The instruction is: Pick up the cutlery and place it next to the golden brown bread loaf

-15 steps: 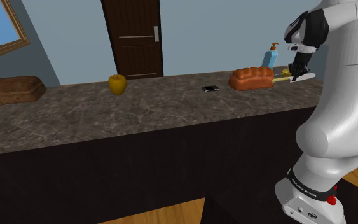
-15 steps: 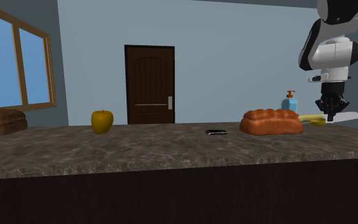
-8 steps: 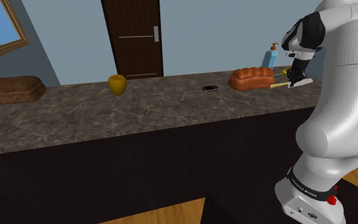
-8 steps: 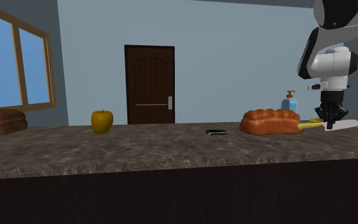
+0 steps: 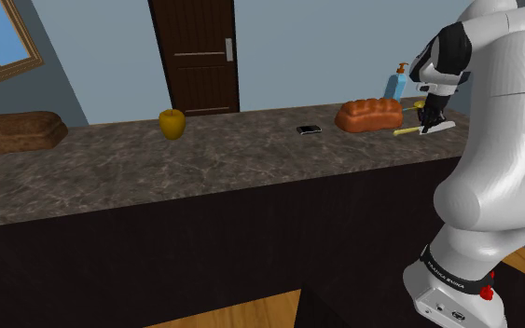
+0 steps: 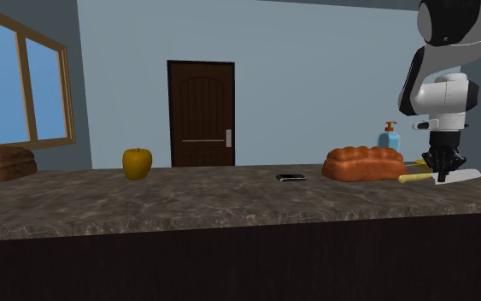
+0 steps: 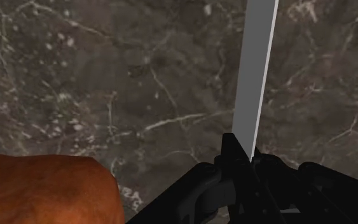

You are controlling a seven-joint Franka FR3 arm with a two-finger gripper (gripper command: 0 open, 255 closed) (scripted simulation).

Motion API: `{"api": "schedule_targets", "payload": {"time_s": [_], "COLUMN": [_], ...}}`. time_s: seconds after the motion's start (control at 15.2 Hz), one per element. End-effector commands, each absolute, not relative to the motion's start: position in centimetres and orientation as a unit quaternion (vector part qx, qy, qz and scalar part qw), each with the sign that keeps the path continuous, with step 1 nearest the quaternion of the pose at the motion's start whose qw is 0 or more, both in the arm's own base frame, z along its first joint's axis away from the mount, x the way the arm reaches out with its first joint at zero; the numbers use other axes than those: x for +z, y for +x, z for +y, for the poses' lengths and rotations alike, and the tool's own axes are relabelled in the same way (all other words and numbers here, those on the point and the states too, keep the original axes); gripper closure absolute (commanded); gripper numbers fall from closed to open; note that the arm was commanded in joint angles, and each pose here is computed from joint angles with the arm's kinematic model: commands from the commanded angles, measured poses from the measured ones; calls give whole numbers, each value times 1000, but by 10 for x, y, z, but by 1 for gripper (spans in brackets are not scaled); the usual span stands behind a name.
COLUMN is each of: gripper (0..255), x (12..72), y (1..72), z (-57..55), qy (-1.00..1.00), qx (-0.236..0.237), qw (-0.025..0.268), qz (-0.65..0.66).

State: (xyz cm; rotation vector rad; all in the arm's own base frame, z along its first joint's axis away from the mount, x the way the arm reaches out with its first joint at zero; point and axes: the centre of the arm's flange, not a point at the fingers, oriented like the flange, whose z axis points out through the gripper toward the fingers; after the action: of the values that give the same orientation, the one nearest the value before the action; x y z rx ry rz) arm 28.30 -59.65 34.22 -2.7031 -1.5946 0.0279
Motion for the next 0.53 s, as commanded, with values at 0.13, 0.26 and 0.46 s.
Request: {"api": "schedule_targets", "payload": {"time_s": [0.13, 0.26, 0.46], "gripper": [255, 255, 0], "x": [342, 342, 342], "y": [283, 283, 283], "z": [-597, -597, -597], "qy": [-861, -861, -861], "qx": [9, 9, 9], "qw": [1, 1, 1], "qz": [-508, -508, -508]}}
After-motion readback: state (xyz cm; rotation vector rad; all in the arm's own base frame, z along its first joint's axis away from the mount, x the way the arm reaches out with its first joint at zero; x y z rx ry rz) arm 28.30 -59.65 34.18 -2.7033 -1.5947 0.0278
